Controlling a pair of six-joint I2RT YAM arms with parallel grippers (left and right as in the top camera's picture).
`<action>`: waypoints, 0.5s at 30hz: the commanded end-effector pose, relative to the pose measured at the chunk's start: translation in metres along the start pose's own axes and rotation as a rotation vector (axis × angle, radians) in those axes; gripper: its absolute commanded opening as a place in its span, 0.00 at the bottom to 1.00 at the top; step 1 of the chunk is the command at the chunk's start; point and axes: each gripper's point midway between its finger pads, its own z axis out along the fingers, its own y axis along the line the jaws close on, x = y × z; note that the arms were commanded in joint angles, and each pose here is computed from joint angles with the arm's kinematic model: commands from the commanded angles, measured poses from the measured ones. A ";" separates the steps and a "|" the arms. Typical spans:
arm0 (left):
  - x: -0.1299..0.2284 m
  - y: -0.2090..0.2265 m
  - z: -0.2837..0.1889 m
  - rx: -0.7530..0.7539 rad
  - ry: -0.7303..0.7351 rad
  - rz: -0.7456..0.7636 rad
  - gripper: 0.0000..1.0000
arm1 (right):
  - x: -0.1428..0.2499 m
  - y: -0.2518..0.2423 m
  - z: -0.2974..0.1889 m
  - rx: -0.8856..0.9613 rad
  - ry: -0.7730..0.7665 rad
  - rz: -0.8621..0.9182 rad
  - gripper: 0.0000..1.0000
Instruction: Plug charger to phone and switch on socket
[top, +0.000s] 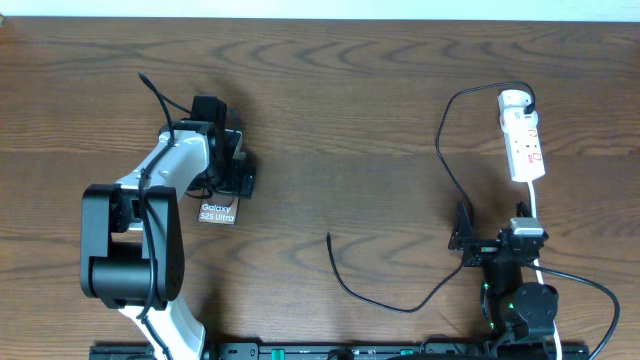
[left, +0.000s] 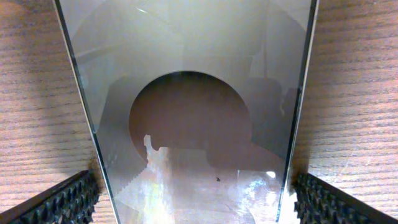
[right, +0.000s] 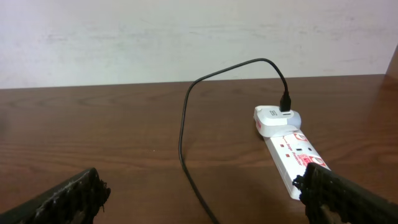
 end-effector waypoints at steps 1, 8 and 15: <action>0.016 0.012 0.014 -0.055 0.061 0.007 0.93 | 0.000 0.001 0.000 -0.003 -0.001 -0.012 0.99; 0.016 0.012 0.014 -0.055 0.061 0.007 0.86 | 0.000 0.001 0.000 -0.003 -0.001 -0.012 0.99; 0.016 0.012 0.014 -0.055 0.061 0.007 0.85 | 0.000 0.001 0.000 -0.003 -0.001 -0.012 0.99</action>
